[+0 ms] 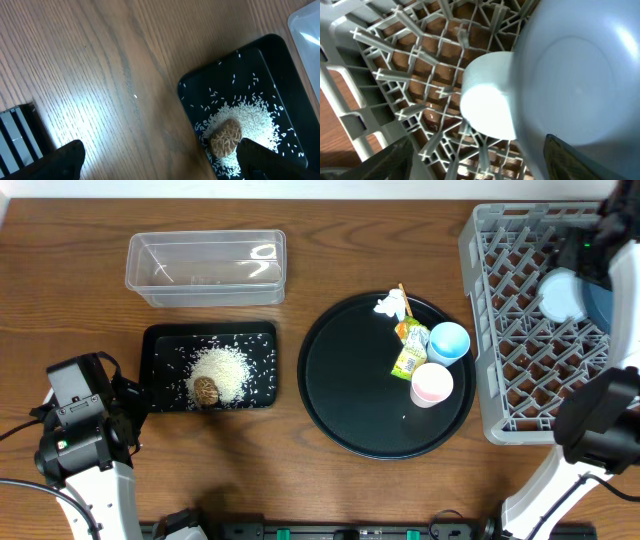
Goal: Sort waste into correct bins and load items into the dishwasher rack
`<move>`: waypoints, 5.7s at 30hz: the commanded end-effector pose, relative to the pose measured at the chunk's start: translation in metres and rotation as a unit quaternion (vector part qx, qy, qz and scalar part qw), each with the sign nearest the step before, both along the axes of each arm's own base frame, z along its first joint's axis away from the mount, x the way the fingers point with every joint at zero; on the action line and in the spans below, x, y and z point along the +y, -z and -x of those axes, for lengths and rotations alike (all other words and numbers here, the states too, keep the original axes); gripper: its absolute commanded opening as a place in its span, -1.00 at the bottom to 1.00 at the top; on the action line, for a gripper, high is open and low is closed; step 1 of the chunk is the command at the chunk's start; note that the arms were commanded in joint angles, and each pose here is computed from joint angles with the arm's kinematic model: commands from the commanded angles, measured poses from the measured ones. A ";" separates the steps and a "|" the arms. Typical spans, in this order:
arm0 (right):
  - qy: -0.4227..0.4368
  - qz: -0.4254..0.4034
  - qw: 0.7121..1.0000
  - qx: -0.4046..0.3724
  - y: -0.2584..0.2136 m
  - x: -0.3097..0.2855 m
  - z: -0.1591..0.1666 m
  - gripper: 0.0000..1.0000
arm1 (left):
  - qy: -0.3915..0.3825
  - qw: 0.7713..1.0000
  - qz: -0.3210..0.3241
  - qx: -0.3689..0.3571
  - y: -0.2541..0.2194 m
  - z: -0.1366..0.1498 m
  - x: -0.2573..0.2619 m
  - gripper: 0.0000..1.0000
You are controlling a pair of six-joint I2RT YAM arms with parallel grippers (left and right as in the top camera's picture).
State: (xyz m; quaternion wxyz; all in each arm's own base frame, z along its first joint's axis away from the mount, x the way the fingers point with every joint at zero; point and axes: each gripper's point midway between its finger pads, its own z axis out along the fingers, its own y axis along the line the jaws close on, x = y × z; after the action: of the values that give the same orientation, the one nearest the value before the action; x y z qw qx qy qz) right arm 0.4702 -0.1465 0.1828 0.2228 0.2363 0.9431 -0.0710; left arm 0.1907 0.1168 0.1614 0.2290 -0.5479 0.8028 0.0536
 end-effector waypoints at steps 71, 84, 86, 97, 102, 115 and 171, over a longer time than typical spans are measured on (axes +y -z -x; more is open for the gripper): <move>-0.087 -0.035 0.992 0.080 0.036 -0.022 0.031 0.53 | -0.008 1.000 -0.001 0.002 0.000 0.001 0.002 0.96; -0.063 -0.027 0.994 0.084 0.036 -0.028 0.033 -0.70 | -0.008 1.000 -0.001 0.002 0.000 0.001 0.002 0.96; -0.059 -0.028 0.995 0.082 0.034 -0.028 0.032 -0.86 | -0.008 1.000 -0.001 0.002 0.000 0.001 0.002 0.96; -0.117 -0.163 0.977 -0.074 -0.046 0.012 0.010 -0.98 | -0.008 1.000 -0.001 0.002 0.000 0.001 0.002 0.96; -0.178 -0.309 0.912 -0.201 -0.104 0.028 0.010 -0.98 | -0.008 1.000 -0.001 0.002 0.000 0.001 0.002 0.95; -0.198 -0.467 0.807 -0.303 -0.159 0.012 0.047 -0.98 | -0.008 1.000 -0.001 0.002 0.000 0.001 0.002 0.96; -0.137 -0.507 0.845 -0.101 -0.059 0.048 0.102 -0.97 | -0.008 1.000 -0.001 0.002 0.000 0.001 0.002 0.96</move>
State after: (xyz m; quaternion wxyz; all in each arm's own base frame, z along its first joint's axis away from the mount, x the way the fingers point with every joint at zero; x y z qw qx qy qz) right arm 0.3800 -0.0917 0.2567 0.1995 0.1792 0.8131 0.5167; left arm 0.1907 0.1168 0.1611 0.2281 -0.5479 0.8030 0.0538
